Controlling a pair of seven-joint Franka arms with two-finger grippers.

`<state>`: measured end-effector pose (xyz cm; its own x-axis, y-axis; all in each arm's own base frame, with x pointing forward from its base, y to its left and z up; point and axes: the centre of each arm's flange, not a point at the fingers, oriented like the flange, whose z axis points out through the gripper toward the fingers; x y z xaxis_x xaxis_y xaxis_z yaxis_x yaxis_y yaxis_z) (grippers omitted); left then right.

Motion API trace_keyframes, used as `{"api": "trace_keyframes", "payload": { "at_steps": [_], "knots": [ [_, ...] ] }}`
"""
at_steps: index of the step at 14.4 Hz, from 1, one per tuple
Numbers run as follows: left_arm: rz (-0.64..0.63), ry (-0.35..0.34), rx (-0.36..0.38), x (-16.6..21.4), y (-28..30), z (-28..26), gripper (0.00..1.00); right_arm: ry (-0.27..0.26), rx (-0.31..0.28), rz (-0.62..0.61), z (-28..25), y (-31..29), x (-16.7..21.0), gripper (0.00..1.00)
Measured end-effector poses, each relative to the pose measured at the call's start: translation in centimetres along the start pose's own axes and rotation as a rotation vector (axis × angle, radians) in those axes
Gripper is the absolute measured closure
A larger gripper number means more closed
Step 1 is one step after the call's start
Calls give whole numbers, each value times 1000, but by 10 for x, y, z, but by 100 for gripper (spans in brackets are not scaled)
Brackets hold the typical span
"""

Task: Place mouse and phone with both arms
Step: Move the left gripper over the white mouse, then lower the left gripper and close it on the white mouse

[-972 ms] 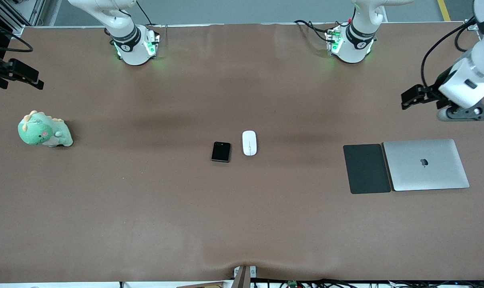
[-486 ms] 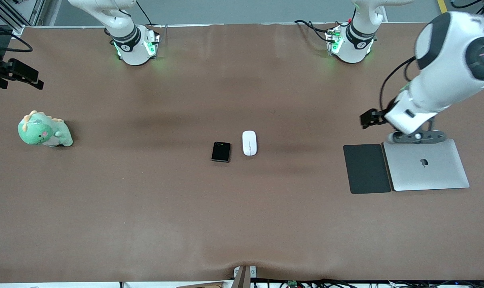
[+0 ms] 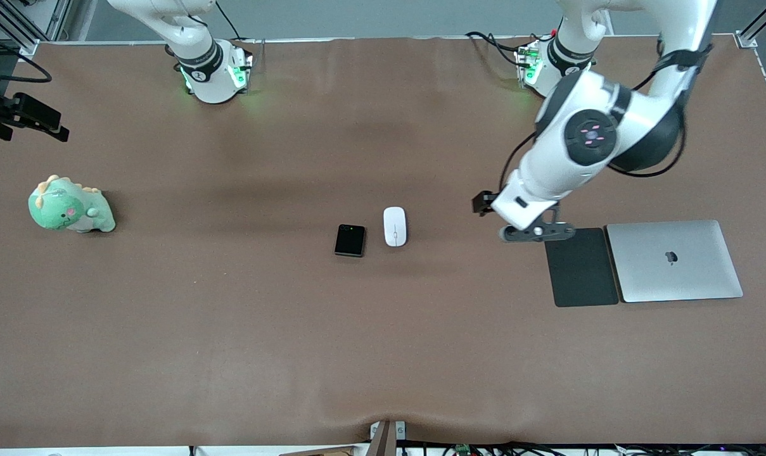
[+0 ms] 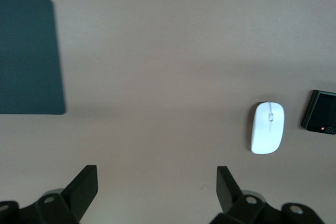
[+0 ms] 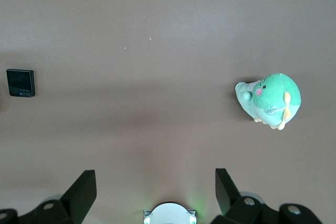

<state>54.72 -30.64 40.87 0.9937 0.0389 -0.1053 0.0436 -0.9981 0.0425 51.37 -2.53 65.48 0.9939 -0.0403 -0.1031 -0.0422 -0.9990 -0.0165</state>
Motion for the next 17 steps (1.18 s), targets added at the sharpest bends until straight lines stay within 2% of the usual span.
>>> {"api": "trace_keyframes", "payload": {
  "at_steps": [3,9,14,17],
  "knots": [
    [-29,15,49,-13,49,38,0,0,0,0,0,0,0,0],
    [-91,41,82,-23,134,118,0,-1,0,0,0,0,0,0],
    [-91,63,-6,-21,169,165,0,-1,0,0,0,0,0,0],
    [-73,71,-13,-26,179,189,0,-1,0,0,0,0,0,0]
  ]
}}
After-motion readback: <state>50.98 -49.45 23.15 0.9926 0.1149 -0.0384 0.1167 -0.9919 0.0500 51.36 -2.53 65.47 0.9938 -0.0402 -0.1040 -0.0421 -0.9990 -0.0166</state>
